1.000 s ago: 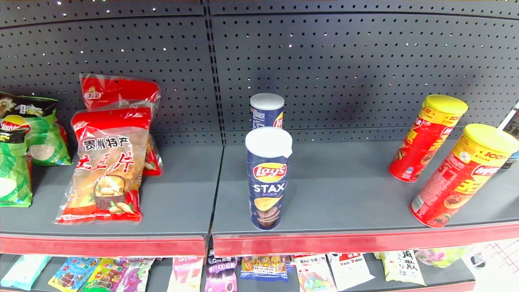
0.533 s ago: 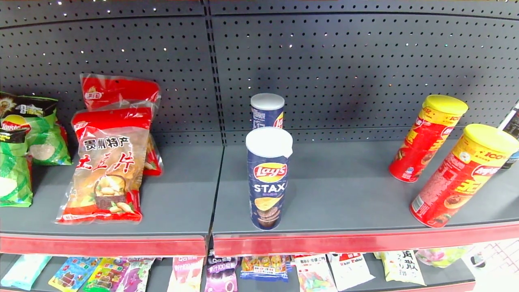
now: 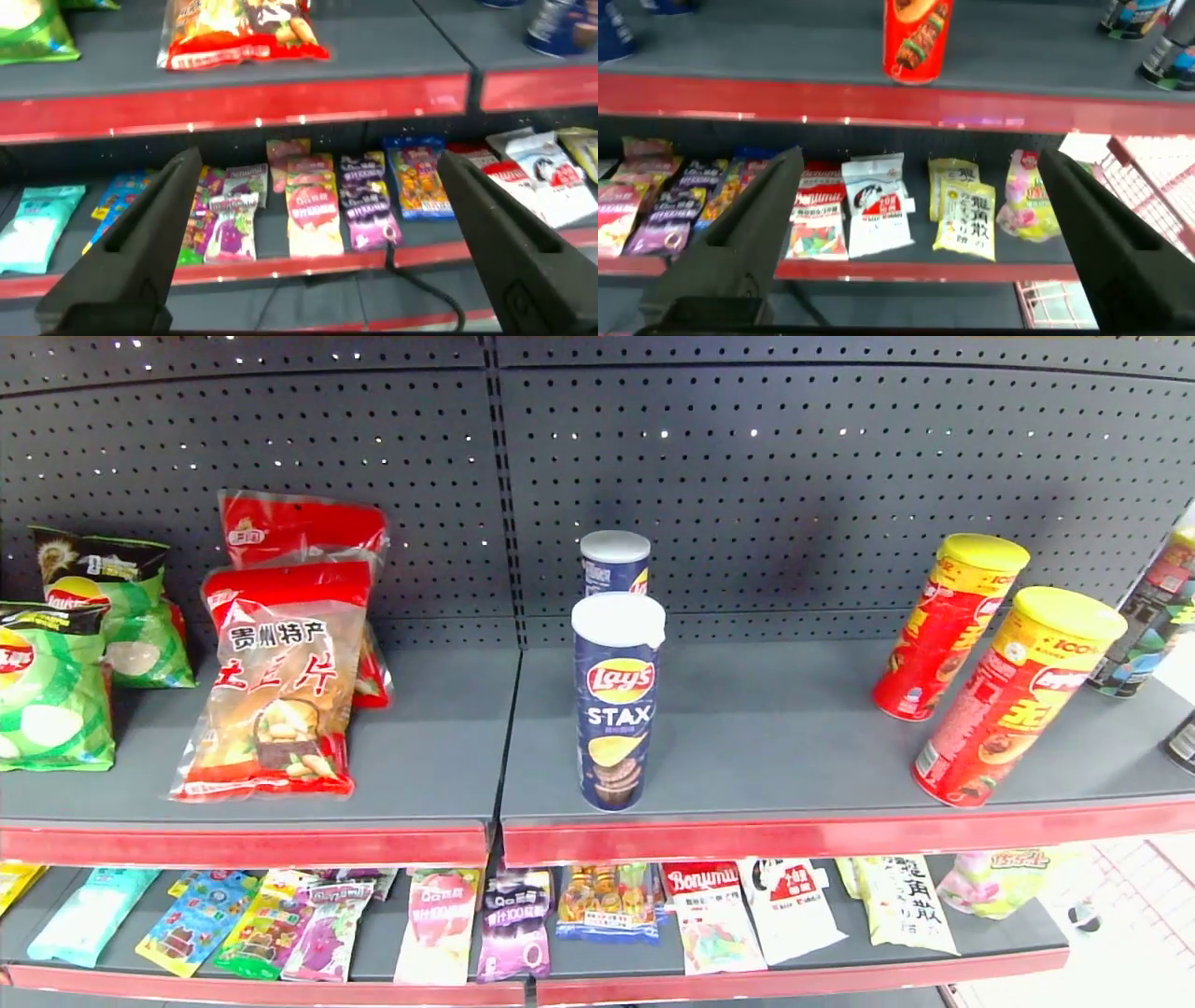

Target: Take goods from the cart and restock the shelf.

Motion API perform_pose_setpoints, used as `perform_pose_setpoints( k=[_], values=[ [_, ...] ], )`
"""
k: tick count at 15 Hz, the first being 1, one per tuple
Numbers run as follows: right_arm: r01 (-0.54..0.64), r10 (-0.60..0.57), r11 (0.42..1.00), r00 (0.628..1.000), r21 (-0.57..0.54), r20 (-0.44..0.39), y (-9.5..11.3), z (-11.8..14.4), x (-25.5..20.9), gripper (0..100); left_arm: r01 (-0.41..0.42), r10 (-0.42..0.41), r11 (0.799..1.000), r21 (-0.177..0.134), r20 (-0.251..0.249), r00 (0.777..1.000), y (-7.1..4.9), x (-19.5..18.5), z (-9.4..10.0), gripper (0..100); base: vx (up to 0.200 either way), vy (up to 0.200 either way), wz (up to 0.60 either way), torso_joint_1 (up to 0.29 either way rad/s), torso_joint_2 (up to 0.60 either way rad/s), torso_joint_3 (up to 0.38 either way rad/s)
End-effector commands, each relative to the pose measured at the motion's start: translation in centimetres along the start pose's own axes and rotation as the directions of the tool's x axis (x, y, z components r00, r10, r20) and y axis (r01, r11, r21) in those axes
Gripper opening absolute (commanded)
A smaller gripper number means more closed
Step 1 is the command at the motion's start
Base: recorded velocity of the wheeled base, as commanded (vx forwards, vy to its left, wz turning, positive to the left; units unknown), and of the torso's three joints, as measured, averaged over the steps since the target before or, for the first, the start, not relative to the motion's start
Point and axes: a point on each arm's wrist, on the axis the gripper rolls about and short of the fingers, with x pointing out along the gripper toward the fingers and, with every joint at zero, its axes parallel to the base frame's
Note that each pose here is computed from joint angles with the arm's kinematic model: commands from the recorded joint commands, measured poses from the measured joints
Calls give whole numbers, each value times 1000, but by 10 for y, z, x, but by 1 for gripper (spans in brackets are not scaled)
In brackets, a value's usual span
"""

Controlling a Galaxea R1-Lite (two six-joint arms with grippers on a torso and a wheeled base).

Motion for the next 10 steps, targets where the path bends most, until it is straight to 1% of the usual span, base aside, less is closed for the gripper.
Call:
perform_pose_setpoints(
  k=[1, 3, 10],
  values=[
    [-3, 3, 1000, 1000, 1, -1, 0, 0, 0, 100, 2, -2, 1000, 0, -1, 1000, 0, 0, 0, 100, 0, 0, 0, 0, 0, 0],
    [-3, 3, 1000, 1000, 1, -1, 0, 0, 0, 100, -3, 3, 1000, 0, -2, 1000, 0, 0, 0, 100, 0, 0, 0, 0, 0, 0],
    [-6, 6, 1000, 1000, 1, -1, 0, 0, 0, 100, -3, 3, 1000, 0, -2, 1000, 0, 0, 0, 100, 0, -200, 0, 9, 3, 3]
  ],
)
